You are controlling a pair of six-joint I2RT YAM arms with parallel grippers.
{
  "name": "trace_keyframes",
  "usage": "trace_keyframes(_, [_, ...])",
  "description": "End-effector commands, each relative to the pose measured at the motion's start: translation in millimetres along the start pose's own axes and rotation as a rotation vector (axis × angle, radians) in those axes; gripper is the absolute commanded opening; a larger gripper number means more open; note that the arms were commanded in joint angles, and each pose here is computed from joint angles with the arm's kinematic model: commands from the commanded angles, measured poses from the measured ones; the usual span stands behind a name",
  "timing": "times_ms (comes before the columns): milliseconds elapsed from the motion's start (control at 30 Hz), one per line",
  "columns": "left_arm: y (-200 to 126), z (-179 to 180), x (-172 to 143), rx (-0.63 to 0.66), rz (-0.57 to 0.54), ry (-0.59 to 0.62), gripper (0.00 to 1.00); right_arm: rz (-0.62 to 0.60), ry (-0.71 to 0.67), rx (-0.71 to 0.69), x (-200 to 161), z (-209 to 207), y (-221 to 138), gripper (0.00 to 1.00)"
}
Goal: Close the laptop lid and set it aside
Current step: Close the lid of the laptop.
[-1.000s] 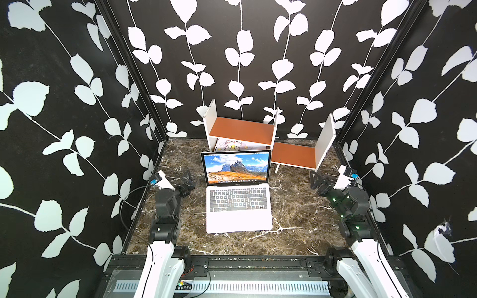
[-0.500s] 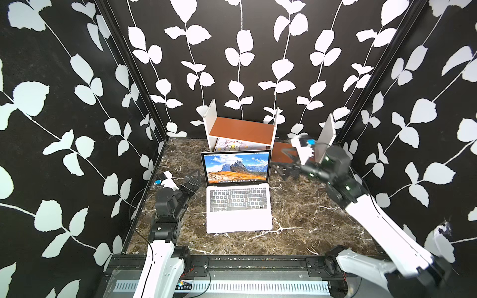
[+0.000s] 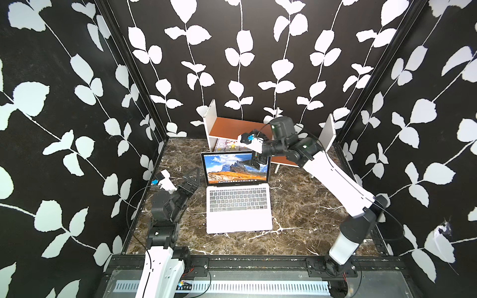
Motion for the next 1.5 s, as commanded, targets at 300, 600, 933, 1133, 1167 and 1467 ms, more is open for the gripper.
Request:
trace_keyframes(300, [8.8, -18.8, 6.3, -0.061, 0.007, 0.027, 0.99, 0.164, -0.011, -0.070, -20.5, -10.8, 28.0, 0.98])
trace_keyframes(600, [12.2, -18.0, 6.5, -0.065, 0.009, 0.034, 0.99, 0.250, -0.075, -0.014, -34.9, 11.0, 43.1, 0.96])
trace_keyframes(933, [8.0, -31.3, 13.2, -0.075, -0.010, 0.078, 0.99, 0.301, -0.151, 0.021, -32.3, 31.9, 39.1, 0.84])
trace_keyframes(1133, [2.9, -48.1, 19.8, -0.088, -0.020, 0.107, 0.99, 0.312, -0.154, 0.051, -29.9, 45.6, 31.6, 0.77])
trace_keyframes(1167, [2.0, -50.8, 21.0, -0.089, -0.024, 0.113, 0.99, 0.317, -0.154, 0.060, -29.9, 49.1, 30.8, 0.76])
trace_keyframes(1467, [-8.7, -73.2, 36.3, -0.079, -0.073, 0.078, 0.98, 0.368, -0.181, 0.098, -25.3, 90.8, 20.7, 0.71])
Point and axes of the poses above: each gripper's point midway between its finger pads, its own y axis out along the fingers, its own z axis along the line the jaws close on, x = y × z, the point moved 2 cm from there along -y, back along the fingers, and after that the axes turned 8 degrees about -y, right-handed, at the moved point
